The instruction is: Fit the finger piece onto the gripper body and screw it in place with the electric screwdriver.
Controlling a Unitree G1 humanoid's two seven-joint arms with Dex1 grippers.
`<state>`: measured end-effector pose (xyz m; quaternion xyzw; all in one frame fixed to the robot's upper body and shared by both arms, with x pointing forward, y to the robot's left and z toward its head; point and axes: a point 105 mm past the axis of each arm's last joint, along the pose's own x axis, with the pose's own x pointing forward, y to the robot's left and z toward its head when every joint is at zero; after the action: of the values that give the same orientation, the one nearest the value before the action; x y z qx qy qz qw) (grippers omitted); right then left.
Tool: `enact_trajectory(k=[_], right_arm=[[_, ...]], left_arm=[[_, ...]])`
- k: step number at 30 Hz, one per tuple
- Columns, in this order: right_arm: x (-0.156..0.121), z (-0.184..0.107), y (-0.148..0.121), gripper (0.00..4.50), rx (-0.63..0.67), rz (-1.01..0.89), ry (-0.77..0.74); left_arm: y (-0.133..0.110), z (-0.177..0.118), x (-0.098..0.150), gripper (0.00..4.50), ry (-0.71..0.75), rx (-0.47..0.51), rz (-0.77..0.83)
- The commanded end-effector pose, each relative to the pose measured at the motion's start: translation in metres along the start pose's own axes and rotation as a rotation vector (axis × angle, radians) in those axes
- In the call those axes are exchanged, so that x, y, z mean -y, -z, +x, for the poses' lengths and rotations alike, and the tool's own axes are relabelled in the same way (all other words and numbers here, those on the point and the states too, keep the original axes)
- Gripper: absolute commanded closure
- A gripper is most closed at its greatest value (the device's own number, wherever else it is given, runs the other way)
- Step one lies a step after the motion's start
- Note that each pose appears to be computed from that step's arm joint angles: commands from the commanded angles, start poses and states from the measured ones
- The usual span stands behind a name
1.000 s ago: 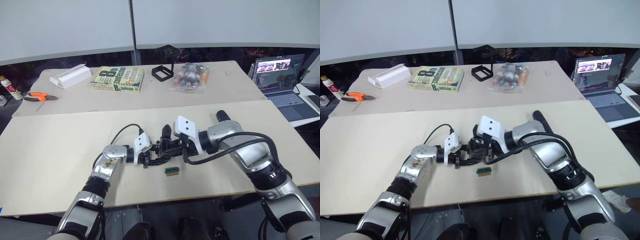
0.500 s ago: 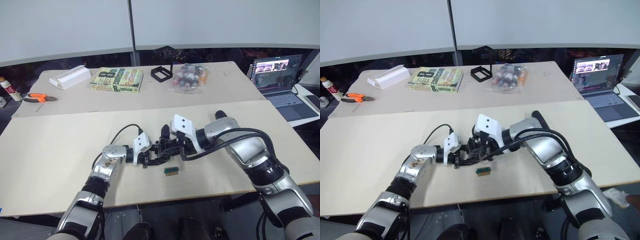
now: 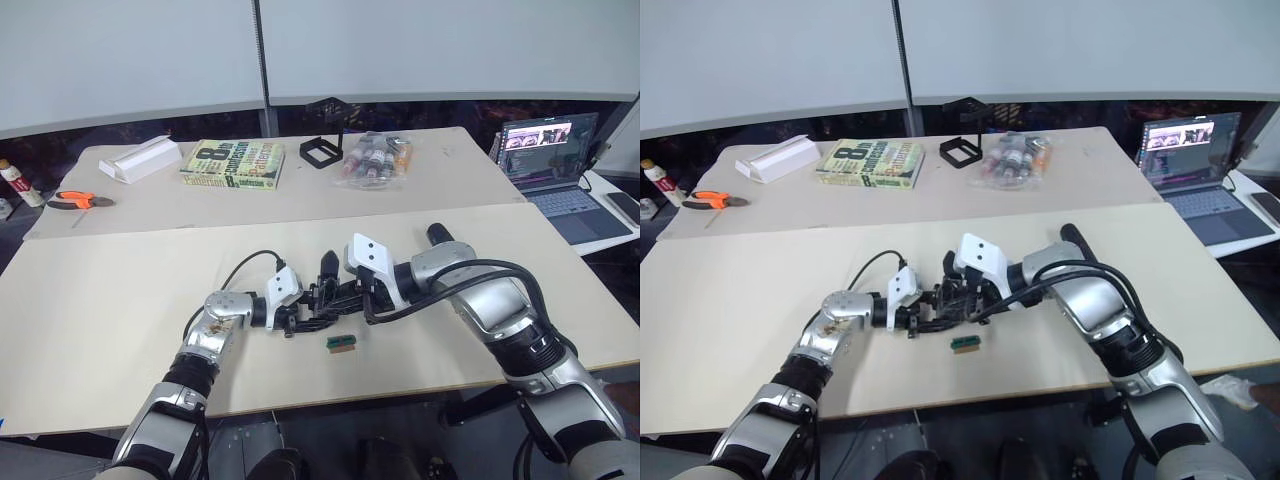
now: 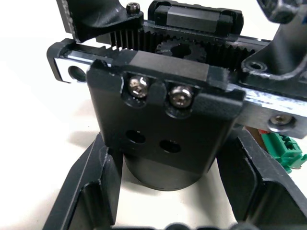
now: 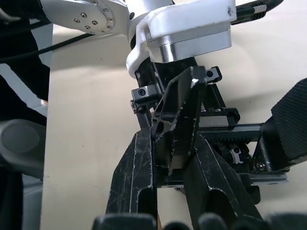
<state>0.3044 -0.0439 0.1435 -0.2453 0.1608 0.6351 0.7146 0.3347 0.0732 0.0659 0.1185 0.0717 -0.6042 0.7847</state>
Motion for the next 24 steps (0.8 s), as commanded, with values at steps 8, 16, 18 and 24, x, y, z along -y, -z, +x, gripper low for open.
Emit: enact_trajectory(k=[8, 16, 18, 24], right_arm=[[-0.013, 0.014, 0.033, 4.1, -0.193, 0.008, -0.022], [-0.003, 0.015, 0.034, 4.1, -0.186, 0.126, -0.036], [0.0, 0.015, 0.037, 4.1, -0.206, 0.131, -0.041], [0.0, 0.018, 0.029, 4.1, -0.186, 0.108, -0.047]], left_arm=[[-0.002, -0.001, 0.002, 2.2, 0.014, 0.002, -0.001], [-0.002, 0.001, 0.003, 2.2, 0.015, 0.005, -0.004], [-0.002, 0.001, 0.002, 2.2, 0.013, 0.006, -0.006], [-0.001, 0.001, 0.002, 2.2, 0.007, 0.01, -0.008]])
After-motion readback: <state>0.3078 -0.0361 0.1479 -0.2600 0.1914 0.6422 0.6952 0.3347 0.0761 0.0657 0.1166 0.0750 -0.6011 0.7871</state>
